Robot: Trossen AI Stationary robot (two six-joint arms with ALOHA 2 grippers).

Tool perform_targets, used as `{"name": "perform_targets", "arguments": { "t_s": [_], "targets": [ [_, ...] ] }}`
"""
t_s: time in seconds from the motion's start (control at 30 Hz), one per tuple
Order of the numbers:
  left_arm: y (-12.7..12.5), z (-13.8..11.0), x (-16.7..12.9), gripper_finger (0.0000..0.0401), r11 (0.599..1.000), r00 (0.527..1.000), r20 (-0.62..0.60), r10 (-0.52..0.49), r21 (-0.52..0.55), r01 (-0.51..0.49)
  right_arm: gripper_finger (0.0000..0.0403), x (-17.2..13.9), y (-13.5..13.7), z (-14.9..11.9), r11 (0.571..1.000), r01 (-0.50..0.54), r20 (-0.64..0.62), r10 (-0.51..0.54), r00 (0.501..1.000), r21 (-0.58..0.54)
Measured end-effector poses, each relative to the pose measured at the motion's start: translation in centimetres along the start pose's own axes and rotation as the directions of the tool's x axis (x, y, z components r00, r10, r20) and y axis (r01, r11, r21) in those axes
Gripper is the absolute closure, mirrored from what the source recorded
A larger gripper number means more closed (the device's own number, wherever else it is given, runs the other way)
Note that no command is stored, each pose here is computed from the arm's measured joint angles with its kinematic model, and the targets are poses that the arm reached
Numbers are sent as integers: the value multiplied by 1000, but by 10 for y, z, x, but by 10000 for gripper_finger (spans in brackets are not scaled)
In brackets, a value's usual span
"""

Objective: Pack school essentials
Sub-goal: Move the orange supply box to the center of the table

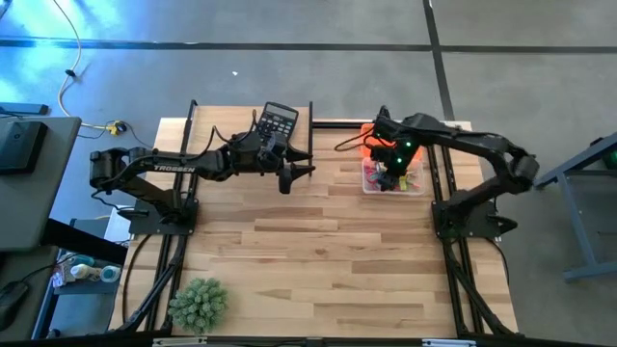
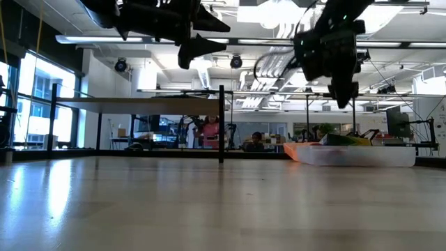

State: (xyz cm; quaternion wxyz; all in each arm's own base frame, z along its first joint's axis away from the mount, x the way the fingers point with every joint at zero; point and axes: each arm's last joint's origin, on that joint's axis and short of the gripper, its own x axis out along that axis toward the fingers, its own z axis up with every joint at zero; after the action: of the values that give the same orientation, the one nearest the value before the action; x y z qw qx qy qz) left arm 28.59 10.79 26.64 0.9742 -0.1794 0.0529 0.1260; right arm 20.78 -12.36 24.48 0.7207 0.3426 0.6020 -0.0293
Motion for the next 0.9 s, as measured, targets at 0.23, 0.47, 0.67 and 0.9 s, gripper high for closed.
{"name": "perform_targets", "arguments": {
  "t_s": [0.23,0.47,0.67,0.9],
  "targets": [
    [0,-1,0,183,1000,1000,-10,3,-2,-4,253,-34,22,-23,963,266,257,-271,928,53],
    [0,-1,0,183,1000,1000,-15,5,20,-5,253,-7,10,-49,958,284,381,-275,883,34],
    [1,-2,0,183,1000,1000,-22,7,19,-7,253,27,1,-65,957,279,397,-226,890,-80],
    [1,-4,0,183,1000,999,-38,12,17,-12,253,30,8,-60,920,361,443,-264,857,-151]
  ]
}}
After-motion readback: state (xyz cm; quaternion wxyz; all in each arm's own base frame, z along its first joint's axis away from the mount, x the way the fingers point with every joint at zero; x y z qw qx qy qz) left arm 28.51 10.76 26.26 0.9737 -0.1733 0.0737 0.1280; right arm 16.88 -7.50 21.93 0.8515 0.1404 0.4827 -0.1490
